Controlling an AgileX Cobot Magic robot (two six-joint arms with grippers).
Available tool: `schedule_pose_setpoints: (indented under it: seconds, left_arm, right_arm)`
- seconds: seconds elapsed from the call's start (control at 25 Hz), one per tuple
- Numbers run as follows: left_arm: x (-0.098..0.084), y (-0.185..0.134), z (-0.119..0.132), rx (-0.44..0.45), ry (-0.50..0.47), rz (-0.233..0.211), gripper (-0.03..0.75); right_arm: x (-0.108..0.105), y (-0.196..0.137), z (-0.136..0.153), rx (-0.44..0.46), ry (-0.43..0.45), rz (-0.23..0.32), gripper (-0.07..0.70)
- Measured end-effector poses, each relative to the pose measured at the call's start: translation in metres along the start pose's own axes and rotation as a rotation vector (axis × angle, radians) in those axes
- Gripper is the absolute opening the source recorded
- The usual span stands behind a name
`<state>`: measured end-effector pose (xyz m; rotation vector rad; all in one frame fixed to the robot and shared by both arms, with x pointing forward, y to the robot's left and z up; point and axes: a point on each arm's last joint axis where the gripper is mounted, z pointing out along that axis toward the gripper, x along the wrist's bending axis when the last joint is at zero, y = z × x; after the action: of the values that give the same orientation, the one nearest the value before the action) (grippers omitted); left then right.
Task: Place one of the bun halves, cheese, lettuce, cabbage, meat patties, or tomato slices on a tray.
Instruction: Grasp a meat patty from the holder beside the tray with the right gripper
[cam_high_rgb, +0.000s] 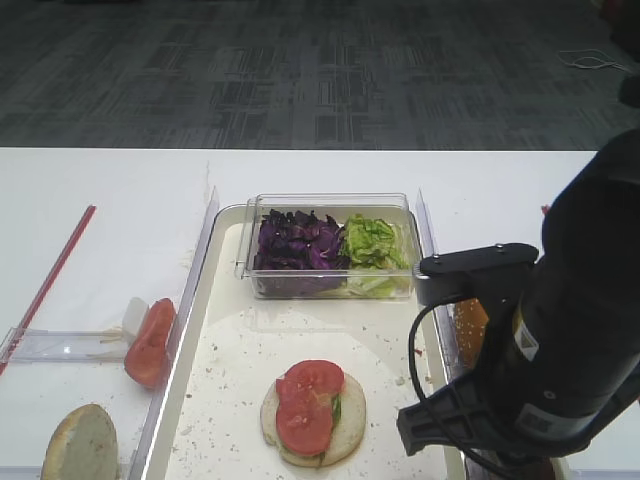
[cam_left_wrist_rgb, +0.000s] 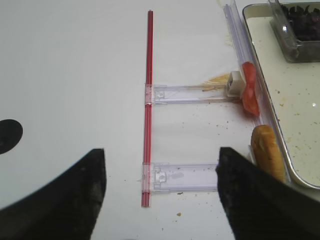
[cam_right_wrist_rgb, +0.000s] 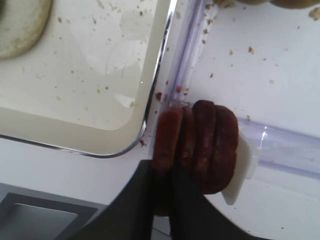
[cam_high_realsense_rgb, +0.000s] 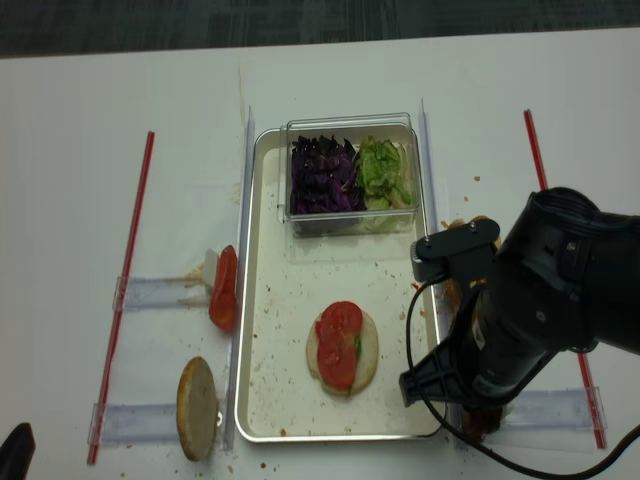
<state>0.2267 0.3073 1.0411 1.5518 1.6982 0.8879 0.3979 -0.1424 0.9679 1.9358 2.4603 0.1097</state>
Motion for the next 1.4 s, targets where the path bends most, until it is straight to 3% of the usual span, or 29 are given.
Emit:
schedule_pose_setpoints:
  seconds: [0.72,1.08,1.4]
  left_arm:
    - [0.000,0.000,0.000,0.000,0.000,0.000,0.472]
    - [0.000,0.000,0.000,0.000,0.000,0.000,0.472]
    - [0.000,0.000,0.000,0.000,0.000,0.000,0.473]
  right_arm:
    - [0.000,0.000,-0.002,-0.008,0.005,-0.002,0.111]
    - [-0.003,-0.004,-0.018,-0.071,0.033,-0.004,0.111]
    - [-0.004,-0.004,-0.018,-0.070,0.029,-0.003,0.111]
